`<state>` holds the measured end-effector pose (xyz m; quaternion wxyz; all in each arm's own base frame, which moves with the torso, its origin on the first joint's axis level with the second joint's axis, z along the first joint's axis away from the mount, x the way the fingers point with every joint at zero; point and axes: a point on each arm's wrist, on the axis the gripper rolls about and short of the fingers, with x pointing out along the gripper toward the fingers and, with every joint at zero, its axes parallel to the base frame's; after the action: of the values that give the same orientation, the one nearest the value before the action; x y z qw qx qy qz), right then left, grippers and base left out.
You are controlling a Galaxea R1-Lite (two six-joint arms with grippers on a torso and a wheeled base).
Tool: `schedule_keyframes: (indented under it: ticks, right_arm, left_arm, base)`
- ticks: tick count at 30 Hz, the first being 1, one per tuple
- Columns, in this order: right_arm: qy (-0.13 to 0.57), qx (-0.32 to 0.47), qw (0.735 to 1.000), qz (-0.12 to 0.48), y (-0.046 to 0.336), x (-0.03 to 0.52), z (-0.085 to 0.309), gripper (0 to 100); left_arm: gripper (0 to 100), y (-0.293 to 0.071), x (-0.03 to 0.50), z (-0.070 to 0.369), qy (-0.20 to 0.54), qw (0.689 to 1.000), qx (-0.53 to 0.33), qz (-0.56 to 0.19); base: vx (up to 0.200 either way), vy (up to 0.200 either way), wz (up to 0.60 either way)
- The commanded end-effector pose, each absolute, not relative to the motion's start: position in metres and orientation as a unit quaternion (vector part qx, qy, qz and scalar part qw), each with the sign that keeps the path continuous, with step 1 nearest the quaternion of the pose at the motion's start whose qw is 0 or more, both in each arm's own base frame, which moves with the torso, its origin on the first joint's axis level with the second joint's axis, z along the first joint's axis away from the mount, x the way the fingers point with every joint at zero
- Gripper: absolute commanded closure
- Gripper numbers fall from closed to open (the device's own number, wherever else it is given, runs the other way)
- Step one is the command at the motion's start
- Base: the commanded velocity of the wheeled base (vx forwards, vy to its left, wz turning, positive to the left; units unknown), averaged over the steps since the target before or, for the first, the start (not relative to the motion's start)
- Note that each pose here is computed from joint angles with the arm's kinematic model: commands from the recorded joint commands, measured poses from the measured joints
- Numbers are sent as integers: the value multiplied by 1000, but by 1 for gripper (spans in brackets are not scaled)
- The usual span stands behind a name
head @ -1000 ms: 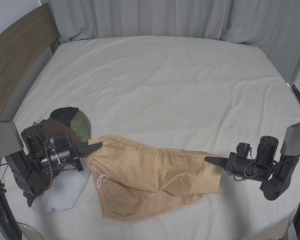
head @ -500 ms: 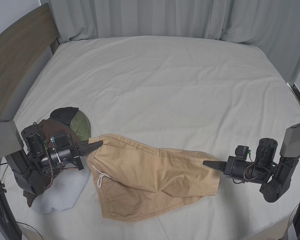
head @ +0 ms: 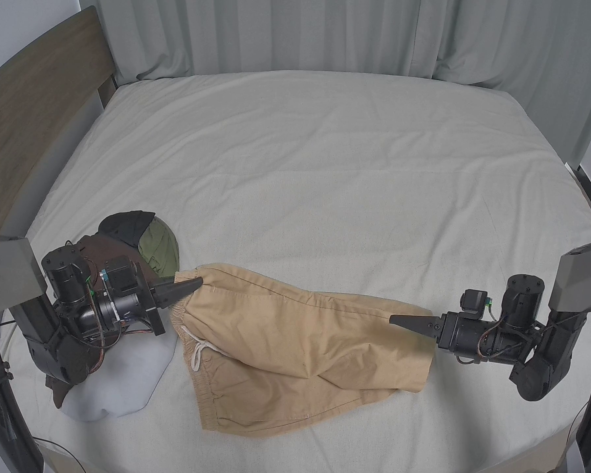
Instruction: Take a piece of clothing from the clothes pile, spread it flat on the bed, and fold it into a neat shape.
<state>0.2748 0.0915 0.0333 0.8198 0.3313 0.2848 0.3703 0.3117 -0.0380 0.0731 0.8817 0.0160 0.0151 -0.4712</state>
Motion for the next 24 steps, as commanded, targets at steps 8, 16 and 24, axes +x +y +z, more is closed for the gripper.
schedule_keyframes:
  ticks: [8, 16, 24]
  right_arm:
    - [278, 332, 822, 369, 91, 278, 35, 100]
    - [273, 331, 823, 371, 91, 278, 38, 100]
    - [246, 328, 827, 384, 91, 275, 56, 100]
  left_arm:
    - [100, -38, 312, 73, 14, 882, 17, -471]
    - [100, -38, 312, 74, 14, 882, 17, -471]
    - [100, -43, 309, 92, -10, 878, 18, -477]
  base:
    - [0, 0, 0]
    - [0, 0, 0]
    - [0, 0, 0]
